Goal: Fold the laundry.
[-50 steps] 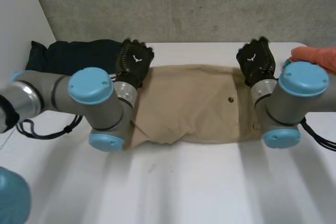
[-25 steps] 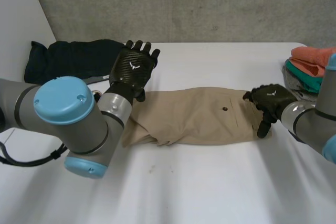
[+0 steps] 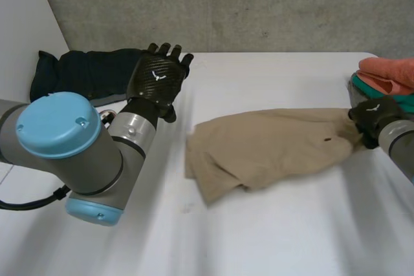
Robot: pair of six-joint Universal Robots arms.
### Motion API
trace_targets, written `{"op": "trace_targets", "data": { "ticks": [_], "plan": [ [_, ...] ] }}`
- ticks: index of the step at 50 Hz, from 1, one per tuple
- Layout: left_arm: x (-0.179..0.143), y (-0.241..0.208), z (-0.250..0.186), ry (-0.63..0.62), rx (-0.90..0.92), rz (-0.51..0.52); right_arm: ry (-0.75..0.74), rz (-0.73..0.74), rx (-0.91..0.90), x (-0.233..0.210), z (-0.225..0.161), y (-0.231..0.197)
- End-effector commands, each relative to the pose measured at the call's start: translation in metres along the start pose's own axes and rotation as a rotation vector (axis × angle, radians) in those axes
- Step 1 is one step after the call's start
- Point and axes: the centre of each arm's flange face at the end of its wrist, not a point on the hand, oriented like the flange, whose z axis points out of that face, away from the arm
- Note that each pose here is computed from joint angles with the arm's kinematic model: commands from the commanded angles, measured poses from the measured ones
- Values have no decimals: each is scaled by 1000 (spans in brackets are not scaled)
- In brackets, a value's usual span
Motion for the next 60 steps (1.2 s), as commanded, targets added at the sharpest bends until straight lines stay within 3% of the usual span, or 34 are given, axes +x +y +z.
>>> {"op": "trace_targets", "data": {
  "ticks": [1, 4, 8, 15, 20, 23, 25, 29, 33, 36, 42, 47, 60],
  "plan": [
    [-12, -6, -6, -25, 6, -19, 90, -229, 178, -12, -8, -43],
    [-14, -7, -7, -28, 8, -36, 41, -270, 346, -48, -24, -75],
    [-15, -10, -9, -31, 14, -58, -167, -347, 669, -129, -69, -110],
    [-16, -13, -9, -32, 20, -69, -412, -461, 876, -201, -112, -94],
    [-15, -19, -6, -34, 43, -70, -422, -459, 858, -206, -111, -86],
    [-15, -29, -2, -35, 73, -73, -382, -340, 838, -180, -111, -101],
    [-12, -36, 1, -31, 97, -77, -343, -219, 824, -153, -110, -112],
    [-7, -51, 8, -33, 136, -112, -361, 254, 750, -96, -104, -122],
    [6, -60, 13, -13, 131, -169, -386, 527, 658, -62, -97, -118],
    [26, -59, 15, 47, 92, -212, -332, 584, 564, -34, -83, -107],
    [64, -31, 18, 146, -48, -238, -374, 593, 370, -38, -52, -88],
    [88, 8, 11, 199, -215, -210, -456, 497, 198, -57, -27, -72],
    [91, 51, -9, 217, -477, -151, -540, 239, 106, -108, 0, -41]
  ]
}}
